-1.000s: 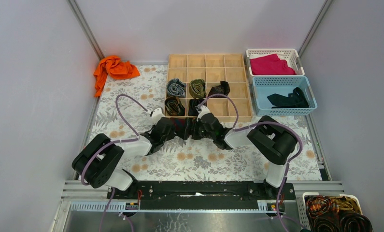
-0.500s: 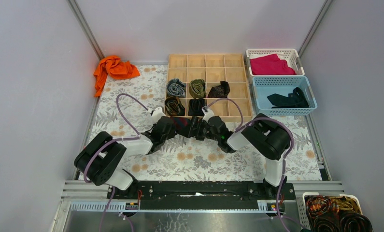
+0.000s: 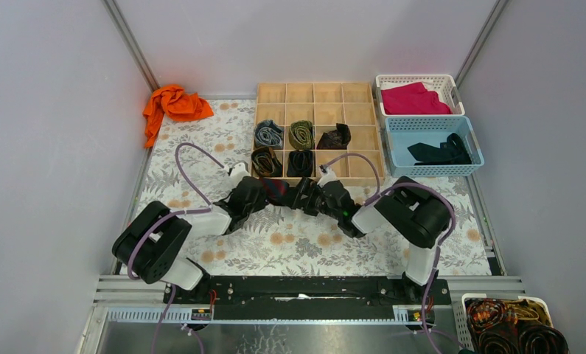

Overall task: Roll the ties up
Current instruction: Roll the tie at the center of the board.

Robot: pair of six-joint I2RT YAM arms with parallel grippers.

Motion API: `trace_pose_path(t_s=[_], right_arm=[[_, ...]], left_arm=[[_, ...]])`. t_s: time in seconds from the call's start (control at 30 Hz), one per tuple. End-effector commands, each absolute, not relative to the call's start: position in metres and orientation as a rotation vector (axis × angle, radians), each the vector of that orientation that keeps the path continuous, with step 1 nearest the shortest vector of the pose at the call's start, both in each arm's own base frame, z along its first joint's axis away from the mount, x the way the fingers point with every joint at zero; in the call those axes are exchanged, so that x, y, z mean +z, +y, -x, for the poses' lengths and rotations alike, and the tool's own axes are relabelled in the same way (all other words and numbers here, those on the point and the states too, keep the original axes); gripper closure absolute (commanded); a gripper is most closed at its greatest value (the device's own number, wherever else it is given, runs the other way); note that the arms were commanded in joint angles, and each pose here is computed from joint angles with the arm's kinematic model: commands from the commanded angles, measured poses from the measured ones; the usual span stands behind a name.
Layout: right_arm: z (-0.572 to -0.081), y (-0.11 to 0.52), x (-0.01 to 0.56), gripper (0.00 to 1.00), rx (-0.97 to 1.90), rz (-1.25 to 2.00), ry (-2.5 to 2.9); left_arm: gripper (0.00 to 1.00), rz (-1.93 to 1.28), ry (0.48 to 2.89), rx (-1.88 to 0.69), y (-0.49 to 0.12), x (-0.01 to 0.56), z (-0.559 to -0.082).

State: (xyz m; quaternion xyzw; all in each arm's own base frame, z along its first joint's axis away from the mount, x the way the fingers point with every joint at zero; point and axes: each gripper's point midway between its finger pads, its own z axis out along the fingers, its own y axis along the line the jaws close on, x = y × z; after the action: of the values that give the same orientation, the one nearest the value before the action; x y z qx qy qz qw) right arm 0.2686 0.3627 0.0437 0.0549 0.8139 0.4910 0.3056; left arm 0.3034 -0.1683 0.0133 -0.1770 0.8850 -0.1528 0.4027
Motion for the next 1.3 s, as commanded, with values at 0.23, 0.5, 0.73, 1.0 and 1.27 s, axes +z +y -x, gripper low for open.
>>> trace_pose_path(t_s=[0.23,0.5,0.73,1.0,1.27], right_arm=[[-0.296,0.309,0.053,0.08,1.008,-0.211,2.140],[-0.291,0.332,0.049,0.08,1.151,-0.145,2.159],[-0.277,0.350,0.051,0.07,1.326,-0.081,2.142],[-0.277,0.351,0.039,0.07,1.300,-0.071,2.190],[-0.284,0.342,0.031,0.05,1.254,-0.126,2.202]], left_arm=[[1.00,0.441,2.325,-0.229,-0.131,-0.011,-0.286],[1.00,0.442,2.323,-0.222,-0.127,-0.008,-0.287],[1.00,0.414,2.332,-0.366,-0.145,0.010,-0.282],[1.00,0.479,2.257,-0.499,-0.146,0.057,-0.255],[1.00,0.509,2.153,-0.604,-0.155,0.078,-0.265]])
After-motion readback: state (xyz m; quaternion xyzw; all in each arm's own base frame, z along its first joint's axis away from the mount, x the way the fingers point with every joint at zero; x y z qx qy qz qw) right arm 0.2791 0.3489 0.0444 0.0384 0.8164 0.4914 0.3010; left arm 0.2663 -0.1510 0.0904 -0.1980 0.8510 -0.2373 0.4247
